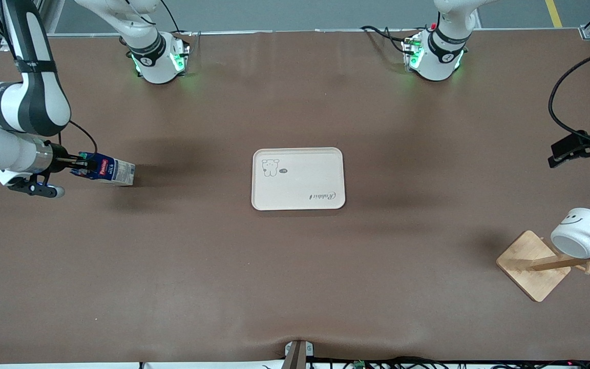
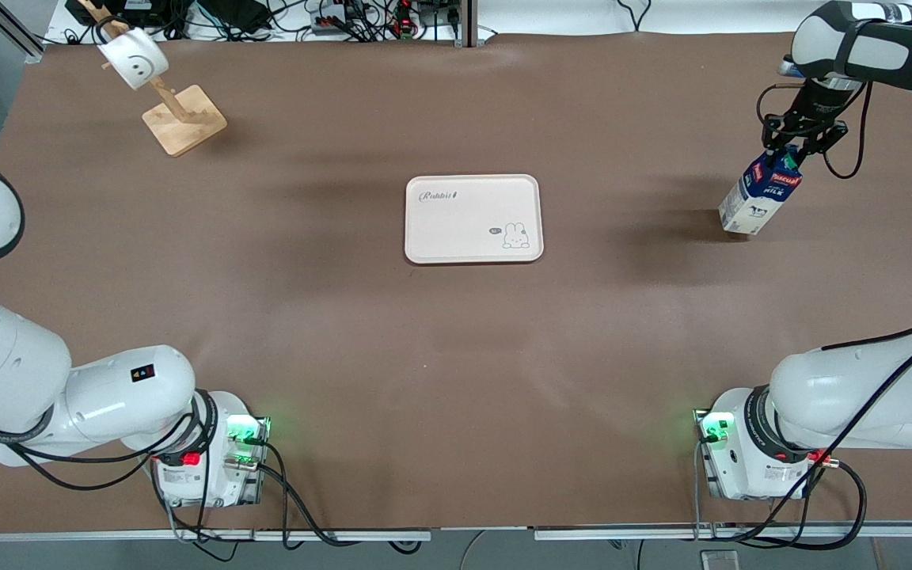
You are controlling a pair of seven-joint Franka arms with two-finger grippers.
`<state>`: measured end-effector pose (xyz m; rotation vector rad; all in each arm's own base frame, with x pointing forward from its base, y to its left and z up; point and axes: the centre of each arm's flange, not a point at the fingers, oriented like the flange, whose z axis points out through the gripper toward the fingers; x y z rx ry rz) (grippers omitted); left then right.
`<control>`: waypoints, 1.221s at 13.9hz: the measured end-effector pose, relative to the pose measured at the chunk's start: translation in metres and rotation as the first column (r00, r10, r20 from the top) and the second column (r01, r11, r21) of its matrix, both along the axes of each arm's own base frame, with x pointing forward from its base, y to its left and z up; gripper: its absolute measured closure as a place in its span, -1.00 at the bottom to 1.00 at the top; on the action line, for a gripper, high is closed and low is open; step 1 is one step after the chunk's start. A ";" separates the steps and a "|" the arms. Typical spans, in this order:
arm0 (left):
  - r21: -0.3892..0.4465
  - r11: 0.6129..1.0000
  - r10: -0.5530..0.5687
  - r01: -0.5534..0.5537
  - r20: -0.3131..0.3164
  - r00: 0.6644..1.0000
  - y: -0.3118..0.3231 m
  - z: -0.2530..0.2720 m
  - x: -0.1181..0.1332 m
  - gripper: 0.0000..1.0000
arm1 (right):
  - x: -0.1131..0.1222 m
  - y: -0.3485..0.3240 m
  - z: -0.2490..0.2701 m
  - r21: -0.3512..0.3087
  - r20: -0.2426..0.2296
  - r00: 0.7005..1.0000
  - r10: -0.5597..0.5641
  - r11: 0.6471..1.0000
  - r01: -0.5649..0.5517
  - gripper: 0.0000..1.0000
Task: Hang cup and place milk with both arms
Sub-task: 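Carry the carton away from the tray while the left gripper releases the mug, then set the carton on the table and open the right gripper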
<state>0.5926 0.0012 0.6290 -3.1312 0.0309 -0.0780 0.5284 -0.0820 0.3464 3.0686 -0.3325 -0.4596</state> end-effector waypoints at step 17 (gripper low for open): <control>0.050 0.998 -0.033 0.036 -0.067 0.997 -0.043 0.017 -0.064 -1.00 | -0.005 0.011 0.028 0.007 -0.089 0.996 0.008 1.000 -0.008 -1.00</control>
